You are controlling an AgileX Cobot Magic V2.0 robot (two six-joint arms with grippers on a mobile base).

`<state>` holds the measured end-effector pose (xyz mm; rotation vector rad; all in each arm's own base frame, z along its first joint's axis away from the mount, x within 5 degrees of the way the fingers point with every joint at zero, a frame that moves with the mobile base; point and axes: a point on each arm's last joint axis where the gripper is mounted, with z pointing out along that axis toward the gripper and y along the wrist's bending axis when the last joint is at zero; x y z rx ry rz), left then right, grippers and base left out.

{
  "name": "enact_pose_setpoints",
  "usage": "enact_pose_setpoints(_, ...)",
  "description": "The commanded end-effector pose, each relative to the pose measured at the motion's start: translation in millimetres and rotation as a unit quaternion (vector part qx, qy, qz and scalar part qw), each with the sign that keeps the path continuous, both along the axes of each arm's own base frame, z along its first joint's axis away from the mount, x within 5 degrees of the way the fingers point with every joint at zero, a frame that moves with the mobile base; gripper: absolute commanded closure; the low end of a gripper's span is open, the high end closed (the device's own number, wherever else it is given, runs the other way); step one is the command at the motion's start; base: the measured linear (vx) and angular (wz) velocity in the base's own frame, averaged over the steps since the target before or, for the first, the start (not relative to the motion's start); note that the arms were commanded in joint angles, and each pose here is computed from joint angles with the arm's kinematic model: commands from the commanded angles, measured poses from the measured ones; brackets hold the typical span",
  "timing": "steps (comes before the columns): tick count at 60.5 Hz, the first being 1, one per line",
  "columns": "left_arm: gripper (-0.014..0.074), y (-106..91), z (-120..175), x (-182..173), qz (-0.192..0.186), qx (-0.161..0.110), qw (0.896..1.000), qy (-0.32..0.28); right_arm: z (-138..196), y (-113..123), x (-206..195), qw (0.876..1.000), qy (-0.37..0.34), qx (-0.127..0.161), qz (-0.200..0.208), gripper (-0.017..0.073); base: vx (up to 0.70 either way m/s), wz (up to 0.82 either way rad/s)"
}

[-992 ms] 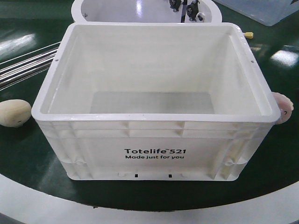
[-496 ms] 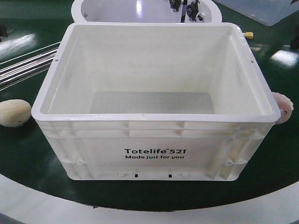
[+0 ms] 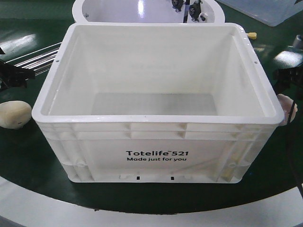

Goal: Place moving items into box and shelve
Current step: 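Grasp the cream ball with left gripper, pink ball with right gripper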

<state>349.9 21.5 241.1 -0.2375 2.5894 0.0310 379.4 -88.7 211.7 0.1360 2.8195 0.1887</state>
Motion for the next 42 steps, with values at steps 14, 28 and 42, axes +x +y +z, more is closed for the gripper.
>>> enact_pose_setpoints(14, 0.0092, -1.7, -32, 13, 0.009, -0.020, 0.997, 0.068, -21, 1, 12, 1.000, 0.017, 0.018, 0.002, 0.0041, 0.00, 0.00)
enact_pose_setpoints(28, 0.0111, -1.7, -65, 13, 0.012, -0.023, 0.990, 0.141, -44, 34, 22, 0.998, 0.042, 0.009, 0.054, 0.0102, 0.00, 0.00)
enact_pose_setpoints(42, 0.0425, -1.6, -59, 11, 0.012, -0.022, 0.989, 0.144, -46, 48, 26, 0.998, 0.039, 0.001, 0.050, 0.0414, 0.00, 0.00)
